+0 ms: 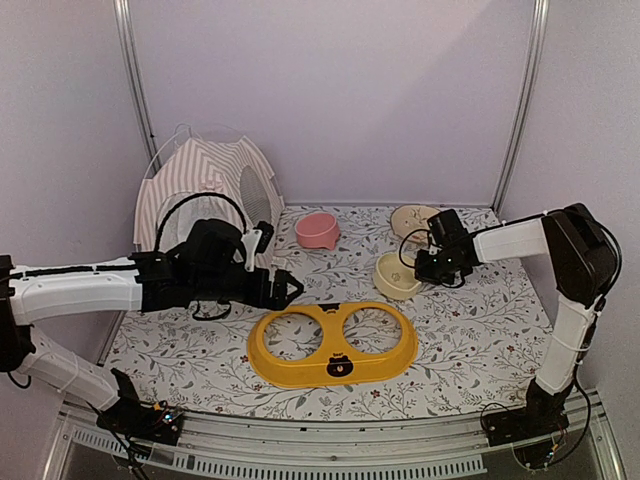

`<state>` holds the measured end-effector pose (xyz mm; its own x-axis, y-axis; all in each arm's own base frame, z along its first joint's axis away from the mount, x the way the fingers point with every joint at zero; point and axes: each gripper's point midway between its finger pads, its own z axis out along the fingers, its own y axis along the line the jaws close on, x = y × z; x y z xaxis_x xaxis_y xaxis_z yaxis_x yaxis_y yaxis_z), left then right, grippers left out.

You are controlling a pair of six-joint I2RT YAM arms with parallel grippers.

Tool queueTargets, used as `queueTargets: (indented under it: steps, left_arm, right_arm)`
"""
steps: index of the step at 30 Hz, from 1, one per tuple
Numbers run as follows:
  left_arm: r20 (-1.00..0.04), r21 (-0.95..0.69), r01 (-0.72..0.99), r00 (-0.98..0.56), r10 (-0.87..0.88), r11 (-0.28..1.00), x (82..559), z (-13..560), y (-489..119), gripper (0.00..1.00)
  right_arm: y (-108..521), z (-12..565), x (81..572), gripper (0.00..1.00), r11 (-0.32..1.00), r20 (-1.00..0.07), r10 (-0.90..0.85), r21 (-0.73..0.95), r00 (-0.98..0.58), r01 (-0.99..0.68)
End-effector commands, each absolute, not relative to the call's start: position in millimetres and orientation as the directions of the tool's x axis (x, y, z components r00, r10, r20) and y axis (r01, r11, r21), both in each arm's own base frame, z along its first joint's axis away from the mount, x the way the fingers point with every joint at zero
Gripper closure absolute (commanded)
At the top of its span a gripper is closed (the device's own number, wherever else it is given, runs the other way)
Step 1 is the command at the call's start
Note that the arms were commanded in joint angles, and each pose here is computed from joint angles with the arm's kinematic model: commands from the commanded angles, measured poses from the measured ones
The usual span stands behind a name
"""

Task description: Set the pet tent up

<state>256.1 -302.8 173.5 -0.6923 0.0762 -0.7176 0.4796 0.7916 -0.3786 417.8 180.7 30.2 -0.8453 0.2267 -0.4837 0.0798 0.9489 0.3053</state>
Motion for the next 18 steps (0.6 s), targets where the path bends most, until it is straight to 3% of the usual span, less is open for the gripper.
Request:
queueTargets:
  steps: [1,2,18]
  left_arm:
    - [-0.738,-0.384,0.467,-0.673,0.039,0.796,261.1,189.5,-297.6,0.01]
    - [-0.738,-0.385,0.466,-0.674,0.037,0.797,261.1,189.2,-297.3,0.01]
    - [-0.751,-0.370,0.475,-0.659,0.044,0.798,262.7,189.7,-296.9,0.01]
  right_arm:
    - [187.8,29.4,423.3,0.96,0.940,-0.461,0.229,0.333,-0.857,0.072]
    - [188.4,31.3,424.4,1.00,0.939,-0.463,0.229,0.335,-0.856,0.070]
    - [189.7,73.7,429.2,1.00,0.923,-0.519,0.264,0.381,-0.813,0.056]
